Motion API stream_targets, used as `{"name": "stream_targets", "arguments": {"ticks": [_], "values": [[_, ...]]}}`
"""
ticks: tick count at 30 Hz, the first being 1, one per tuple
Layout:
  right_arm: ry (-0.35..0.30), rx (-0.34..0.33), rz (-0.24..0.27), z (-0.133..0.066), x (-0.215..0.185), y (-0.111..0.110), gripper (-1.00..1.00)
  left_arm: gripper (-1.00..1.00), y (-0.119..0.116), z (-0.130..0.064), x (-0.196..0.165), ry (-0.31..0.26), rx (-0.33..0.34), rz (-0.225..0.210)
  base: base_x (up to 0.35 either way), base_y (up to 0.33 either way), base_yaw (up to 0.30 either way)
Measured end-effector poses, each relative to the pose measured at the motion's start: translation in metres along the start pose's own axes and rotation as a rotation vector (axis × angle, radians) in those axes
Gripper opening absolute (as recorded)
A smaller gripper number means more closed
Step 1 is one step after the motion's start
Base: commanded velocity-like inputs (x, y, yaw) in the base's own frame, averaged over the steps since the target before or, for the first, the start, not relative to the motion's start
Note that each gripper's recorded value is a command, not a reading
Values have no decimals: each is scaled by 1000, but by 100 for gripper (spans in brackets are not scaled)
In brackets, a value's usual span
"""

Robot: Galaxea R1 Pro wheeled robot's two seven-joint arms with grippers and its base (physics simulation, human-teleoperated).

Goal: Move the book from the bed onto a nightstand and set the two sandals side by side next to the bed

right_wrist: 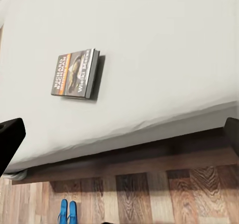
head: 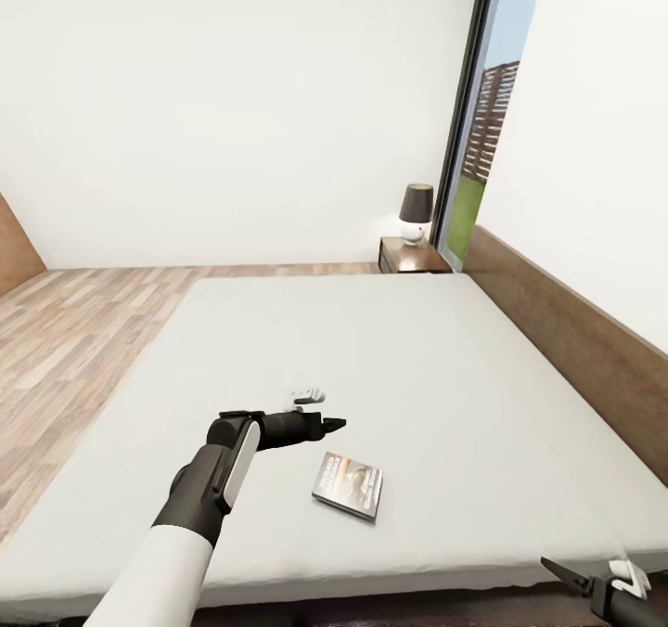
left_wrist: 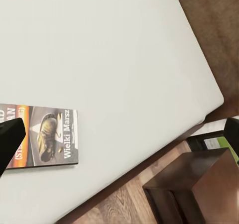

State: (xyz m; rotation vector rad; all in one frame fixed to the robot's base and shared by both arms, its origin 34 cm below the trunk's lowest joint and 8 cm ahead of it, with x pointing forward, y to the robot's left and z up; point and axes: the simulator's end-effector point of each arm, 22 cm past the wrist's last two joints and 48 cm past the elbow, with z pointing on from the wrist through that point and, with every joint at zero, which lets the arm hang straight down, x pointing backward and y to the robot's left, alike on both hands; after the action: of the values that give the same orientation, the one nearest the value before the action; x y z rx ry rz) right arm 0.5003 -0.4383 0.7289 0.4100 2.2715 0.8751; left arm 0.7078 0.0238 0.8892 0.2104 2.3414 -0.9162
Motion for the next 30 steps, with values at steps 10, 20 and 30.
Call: {"name": "stream_targets", "arguments": {"ticks": [10, 20, 30], "values": [[-10, -89, -24, 3, -38, 26, 100, 100, 3, 3, 3, 7, 0, -6, 0, 0, 0], [40, -233, 67, -13, -145, 112, 100, 100, 3, 3, 3, 7, 1, -6, 0, 0, 0], [-171, -264, 89, -51, -208, 113, 100, 100, -2, 3, 1, -5, 25, -29, 0, 0, 0]]}}
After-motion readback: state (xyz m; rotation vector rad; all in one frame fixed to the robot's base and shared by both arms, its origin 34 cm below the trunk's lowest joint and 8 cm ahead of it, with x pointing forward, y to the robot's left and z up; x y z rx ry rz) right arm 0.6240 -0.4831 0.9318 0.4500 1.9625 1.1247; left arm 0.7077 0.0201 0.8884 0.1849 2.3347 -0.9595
